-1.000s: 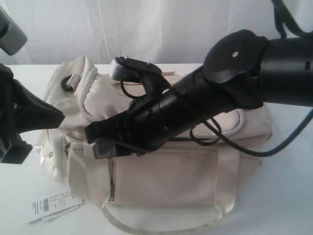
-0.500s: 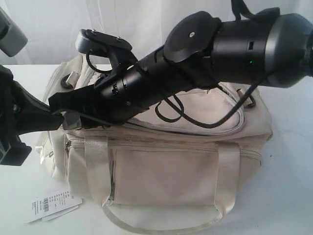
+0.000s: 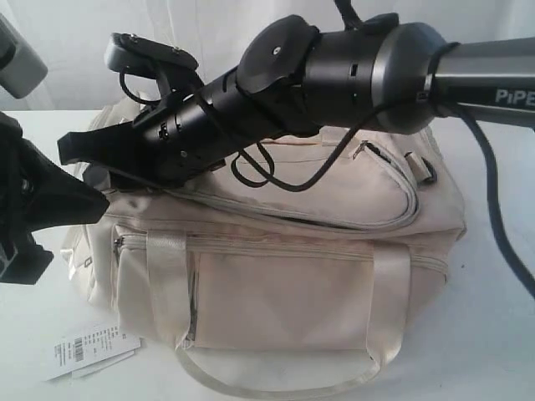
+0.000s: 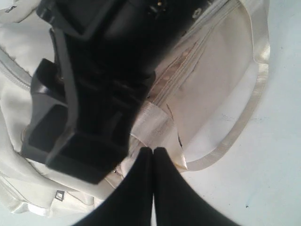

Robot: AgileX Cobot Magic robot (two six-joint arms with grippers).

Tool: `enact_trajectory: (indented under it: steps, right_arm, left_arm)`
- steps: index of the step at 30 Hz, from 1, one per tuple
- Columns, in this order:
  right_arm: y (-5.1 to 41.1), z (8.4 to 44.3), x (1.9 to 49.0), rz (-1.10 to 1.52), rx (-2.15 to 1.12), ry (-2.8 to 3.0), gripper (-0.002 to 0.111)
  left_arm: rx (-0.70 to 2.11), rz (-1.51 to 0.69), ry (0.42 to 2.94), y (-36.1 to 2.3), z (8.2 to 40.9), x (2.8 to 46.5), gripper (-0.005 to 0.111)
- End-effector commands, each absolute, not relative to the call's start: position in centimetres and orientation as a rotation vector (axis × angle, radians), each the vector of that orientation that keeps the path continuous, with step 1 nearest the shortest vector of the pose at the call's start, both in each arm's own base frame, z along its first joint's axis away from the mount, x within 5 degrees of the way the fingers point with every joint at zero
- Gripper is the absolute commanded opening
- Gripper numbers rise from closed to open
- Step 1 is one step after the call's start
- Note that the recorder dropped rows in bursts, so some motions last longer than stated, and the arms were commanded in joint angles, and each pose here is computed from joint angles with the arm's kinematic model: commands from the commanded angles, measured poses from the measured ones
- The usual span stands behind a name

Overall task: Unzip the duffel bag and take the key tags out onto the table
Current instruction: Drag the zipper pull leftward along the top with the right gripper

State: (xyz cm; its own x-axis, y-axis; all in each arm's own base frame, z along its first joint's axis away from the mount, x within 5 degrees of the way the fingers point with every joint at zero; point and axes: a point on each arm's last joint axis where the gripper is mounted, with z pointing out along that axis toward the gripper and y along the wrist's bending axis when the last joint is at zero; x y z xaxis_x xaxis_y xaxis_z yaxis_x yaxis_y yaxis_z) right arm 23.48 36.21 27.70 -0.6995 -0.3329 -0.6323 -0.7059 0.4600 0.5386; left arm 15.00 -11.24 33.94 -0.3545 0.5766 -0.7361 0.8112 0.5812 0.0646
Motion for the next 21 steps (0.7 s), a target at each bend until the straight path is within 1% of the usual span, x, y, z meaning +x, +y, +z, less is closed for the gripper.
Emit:
enact_trajectory:
  steps: [1, 5, 11, 21]
  right_arm:
    - [36.8, 28.2, 24.2, 1.122, -0.815, 2.209, 0.0]
    - [36.9, 28.2, 24.8, 1.096, -0.769, 2.181, 0.0]
    - [37.2, 27.3, 25.5, 1.064, -0.728, 2.177, 0.0]
    - [36.7, 27.7, 27.0, 1.012, -0.623, 2.114, 0.0]
  left_arm:
    - [1.093, -0.426, 2.072, -11.3, 34.2, 14.7, 0.0]
    - [1.093, -0.426, 2.072, -11.3, 34.2, 14.7, 0.0]
    - [1.093, -0.426, 2.072, -11.3, 34.2, 14.7, 0.0]
    - [1.094, -0.427, 2.073, -11.3, 34.2, 14.7, 0.0]
